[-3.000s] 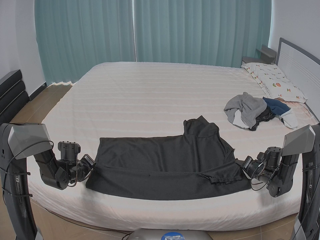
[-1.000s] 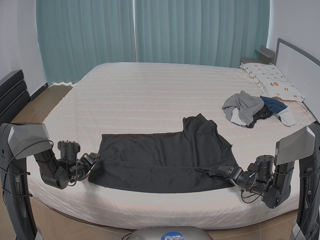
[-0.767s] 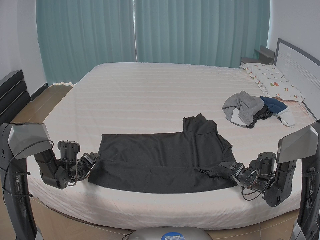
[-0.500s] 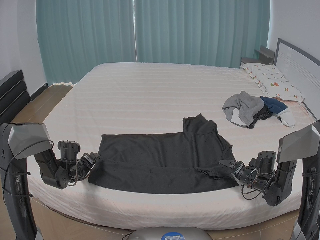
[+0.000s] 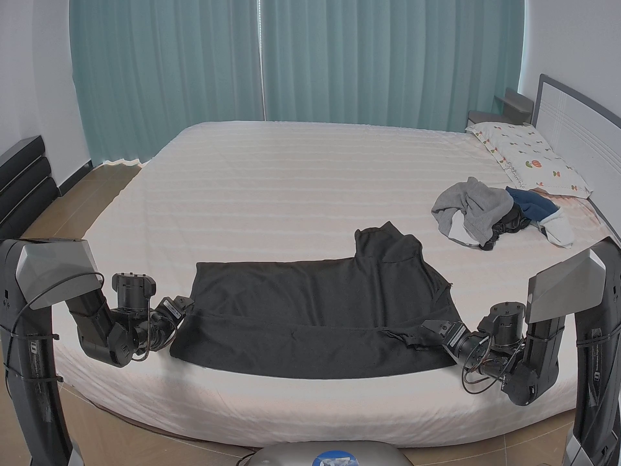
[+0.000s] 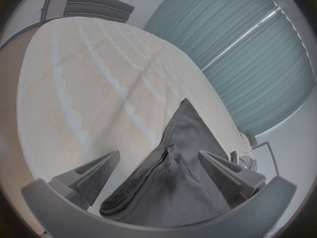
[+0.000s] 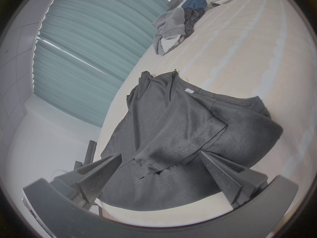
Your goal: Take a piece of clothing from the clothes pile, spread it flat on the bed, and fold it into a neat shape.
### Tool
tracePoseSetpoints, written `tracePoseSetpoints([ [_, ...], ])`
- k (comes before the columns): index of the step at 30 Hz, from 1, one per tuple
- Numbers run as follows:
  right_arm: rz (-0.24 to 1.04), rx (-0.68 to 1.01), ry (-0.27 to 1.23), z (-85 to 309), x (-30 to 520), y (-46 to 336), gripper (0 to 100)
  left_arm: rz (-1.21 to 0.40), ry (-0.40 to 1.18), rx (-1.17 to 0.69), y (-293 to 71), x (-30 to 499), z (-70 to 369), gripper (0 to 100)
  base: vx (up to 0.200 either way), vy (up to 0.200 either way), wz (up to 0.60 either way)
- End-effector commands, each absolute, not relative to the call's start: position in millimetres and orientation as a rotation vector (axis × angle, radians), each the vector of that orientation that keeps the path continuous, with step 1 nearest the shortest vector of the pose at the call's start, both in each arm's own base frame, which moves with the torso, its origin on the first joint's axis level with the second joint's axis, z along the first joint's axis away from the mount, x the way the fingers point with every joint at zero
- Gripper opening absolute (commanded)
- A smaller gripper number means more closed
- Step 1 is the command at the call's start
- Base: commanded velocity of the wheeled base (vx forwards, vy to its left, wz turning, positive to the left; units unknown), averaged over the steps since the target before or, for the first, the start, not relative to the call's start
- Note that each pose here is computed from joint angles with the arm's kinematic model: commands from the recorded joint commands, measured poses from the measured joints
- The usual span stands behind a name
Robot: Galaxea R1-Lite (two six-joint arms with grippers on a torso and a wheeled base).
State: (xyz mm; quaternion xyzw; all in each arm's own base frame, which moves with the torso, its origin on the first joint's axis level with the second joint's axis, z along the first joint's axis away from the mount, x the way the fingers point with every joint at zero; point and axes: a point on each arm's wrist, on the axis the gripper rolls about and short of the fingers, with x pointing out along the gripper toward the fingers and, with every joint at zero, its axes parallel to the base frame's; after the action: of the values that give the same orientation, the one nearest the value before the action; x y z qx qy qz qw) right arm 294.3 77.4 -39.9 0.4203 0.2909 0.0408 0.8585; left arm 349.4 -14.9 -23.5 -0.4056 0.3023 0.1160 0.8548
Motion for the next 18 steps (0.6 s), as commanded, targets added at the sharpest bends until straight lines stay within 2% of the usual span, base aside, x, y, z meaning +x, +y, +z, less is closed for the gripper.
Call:
tracePoseSetpoints([
  [1, 0.071, 0.876, 0.617, -43.5, 293.1, 78.3, 100, 0.244, 0.635, -0.853, -14.8, 349.3, -23.2, 100, 0.0, 0.0, 0.0],
  [12, 0.038, 0.87, 0.607, -44.6, 298.8, 79.5, 100, 0.245, 0.636, -0.853, -14.8, 349.3, -23.7, 100, 0.0, 0.0, 0.0],
  [13, 0.037, 0.869, 0.604, -44.4, 298.9, 79.4, 0, 0.243, 0.637, -0.853, -15.3, 349.3, -23.7, 100, 0.0, 0.0, 0.0],
  [18, 0.033, 0.866, 0.596, -40.9, 296.4, 81.3, 0, 0.245, 0.636, -0.853, -14.8, 349.3, -23.7, 100, 0.0, 0.0, 0.0],
])
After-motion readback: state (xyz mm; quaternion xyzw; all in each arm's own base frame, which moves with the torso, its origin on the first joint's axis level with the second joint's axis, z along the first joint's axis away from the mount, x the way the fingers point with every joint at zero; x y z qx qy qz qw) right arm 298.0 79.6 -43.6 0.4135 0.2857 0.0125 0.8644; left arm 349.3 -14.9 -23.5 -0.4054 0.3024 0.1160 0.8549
